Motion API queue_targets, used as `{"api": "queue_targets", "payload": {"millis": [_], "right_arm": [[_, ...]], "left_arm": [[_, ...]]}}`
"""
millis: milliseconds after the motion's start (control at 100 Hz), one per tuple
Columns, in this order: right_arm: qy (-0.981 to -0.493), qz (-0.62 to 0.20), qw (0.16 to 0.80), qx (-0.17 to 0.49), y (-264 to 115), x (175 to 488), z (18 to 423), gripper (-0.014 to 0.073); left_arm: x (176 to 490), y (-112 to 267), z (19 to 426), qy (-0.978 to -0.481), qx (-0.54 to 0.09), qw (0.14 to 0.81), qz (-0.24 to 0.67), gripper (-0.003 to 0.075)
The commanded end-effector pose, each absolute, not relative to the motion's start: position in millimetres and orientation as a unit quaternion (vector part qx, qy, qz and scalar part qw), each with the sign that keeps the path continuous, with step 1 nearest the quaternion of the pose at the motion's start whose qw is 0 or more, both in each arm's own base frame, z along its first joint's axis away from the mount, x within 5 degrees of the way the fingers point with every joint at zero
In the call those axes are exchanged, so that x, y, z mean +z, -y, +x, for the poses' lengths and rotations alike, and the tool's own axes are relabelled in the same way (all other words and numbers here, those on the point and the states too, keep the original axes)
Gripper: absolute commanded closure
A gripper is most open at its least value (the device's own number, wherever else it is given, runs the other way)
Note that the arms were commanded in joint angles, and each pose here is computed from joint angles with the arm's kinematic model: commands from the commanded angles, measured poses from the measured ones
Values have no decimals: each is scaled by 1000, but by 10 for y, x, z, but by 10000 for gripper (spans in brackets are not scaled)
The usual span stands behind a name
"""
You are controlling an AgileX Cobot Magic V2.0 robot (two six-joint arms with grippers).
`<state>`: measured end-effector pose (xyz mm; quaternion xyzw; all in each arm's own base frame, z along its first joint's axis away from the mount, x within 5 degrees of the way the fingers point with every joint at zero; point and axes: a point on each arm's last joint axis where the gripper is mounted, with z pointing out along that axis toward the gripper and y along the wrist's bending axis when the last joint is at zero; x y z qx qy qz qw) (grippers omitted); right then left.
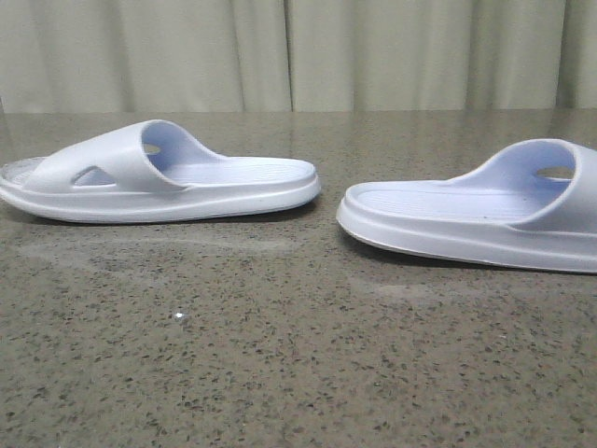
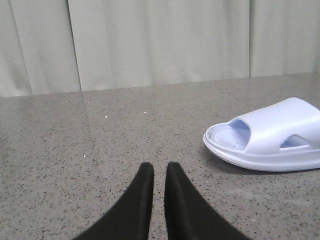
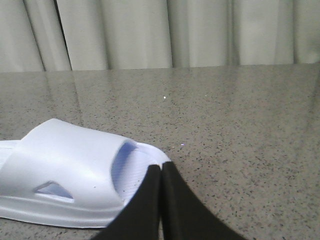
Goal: Insert blue slippers together front up
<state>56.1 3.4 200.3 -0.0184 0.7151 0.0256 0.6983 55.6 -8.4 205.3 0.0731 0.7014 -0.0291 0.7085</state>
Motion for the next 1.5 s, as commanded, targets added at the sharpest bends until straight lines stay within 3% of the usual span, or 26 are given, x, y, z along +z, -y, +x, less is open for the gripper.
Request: {"api": "queue_targets", "payload": {"millis": [0,1320,1490], "right_arm": [[-683,-23,730,22,-35,2026,551,702],[-675,-23,737,22,-35,2044,549,702],[-655,-23,755,23,-36,2094,544,702]], "left_arm": [[2113,73,532,-664,-32,744,62,704],[2113,73,532,-664,-32,744,62,704],[2120,72,531,-662,-38,747,56,704]]}}
